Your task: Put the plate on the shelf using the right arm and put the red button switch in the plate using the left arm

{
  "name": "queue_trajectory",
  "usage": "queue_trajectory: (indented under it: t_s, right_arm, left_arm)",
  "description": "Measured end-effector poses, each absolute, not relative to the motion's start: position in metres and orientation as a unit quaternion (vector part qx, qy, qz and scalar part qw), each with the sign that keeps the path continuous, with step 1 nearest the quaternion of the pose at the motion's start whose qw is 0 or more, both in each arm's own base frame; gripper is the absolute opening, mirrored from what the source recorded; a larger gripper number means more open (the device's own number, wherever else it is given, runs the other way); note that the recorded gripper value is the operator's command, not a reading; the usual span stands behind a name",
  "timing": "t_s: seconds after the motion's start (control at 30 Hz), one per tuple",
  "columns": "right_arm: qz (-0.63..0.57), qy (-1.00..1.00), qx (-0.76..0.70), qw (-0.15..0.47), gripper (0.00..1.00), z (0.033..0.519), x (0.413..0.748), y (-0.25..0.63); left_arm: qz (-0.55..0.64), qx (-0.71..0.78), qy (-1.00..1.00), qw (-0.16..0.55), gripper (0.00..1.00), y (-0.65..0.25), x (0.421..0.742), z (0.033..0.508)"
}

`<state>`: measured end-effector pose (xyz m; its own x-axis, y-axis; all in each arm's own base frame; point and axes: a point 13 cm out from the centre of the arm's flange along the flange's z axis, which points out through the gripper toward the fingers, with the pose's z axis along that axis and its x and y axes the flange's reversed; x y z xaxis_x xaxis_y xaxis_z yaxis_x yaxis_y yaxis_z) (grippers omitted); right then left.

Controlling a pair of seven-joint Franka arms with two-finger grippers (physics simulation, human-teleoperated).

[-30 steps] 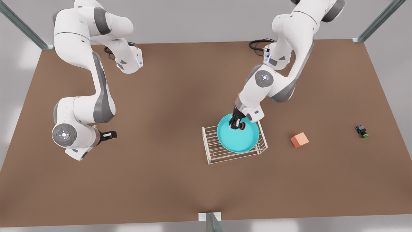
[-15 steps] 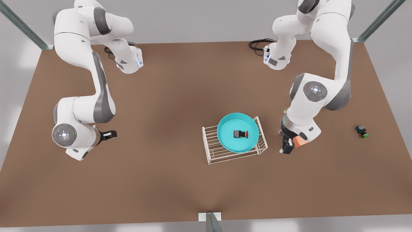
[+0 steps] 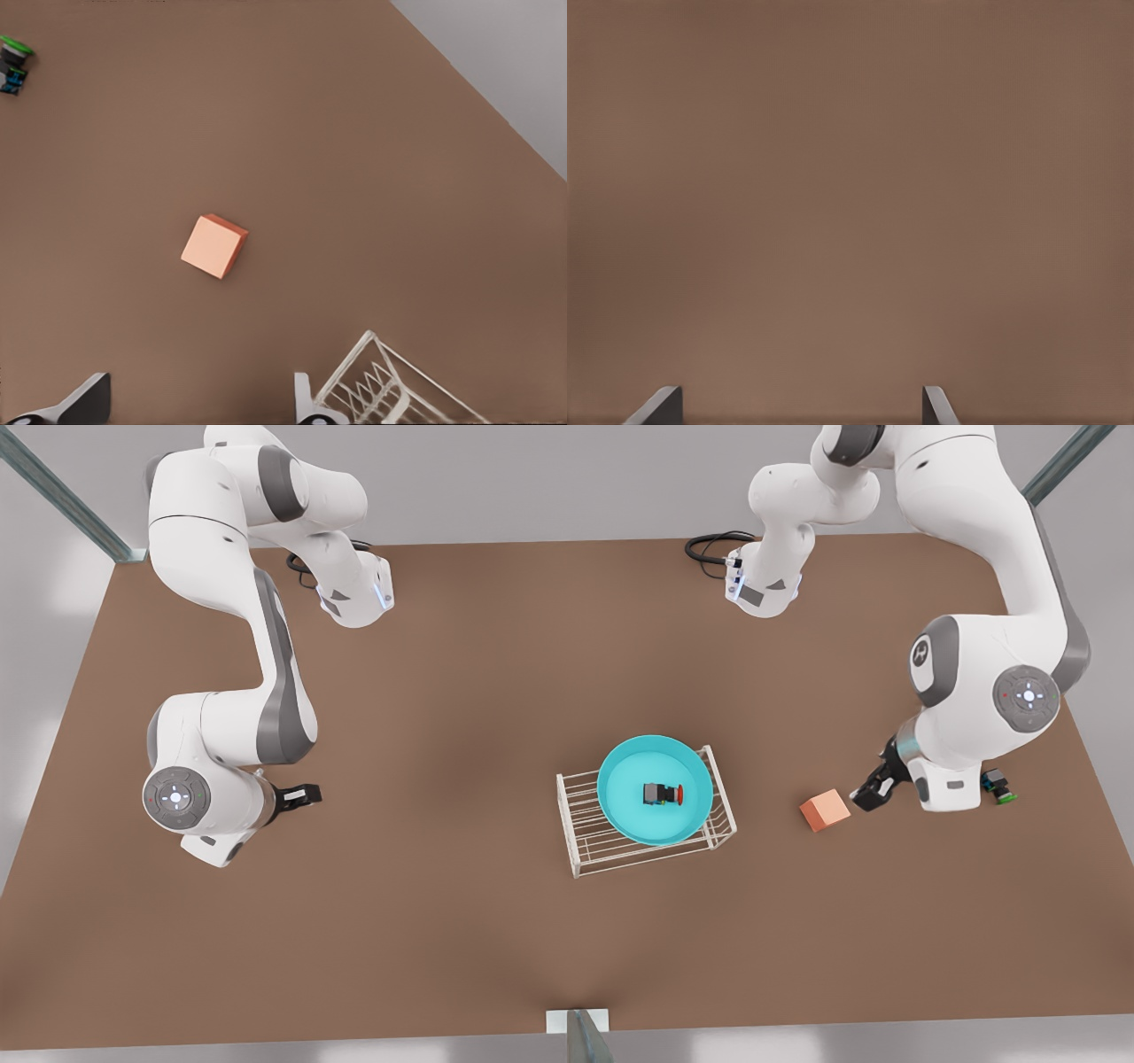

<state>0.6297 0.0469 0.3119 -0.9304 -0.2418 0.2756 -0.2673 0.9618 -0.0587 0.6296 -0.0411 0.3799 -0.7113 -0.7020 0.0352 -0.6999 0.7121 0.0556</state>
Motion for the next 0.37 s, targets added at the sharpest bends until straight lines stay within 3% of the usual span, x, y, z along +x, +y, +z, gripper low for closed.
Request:
queue_trajectory:
  t_s: [0.37]
  right_arm:
    - [0.047,-0.98,0.131,0.141,1.0,0.3089,0.6273,0.0466]
  left_arm:
    - [-0.008,0.197,-0.979,0.053,1.0,-0.0305,0.6255,0.3711]
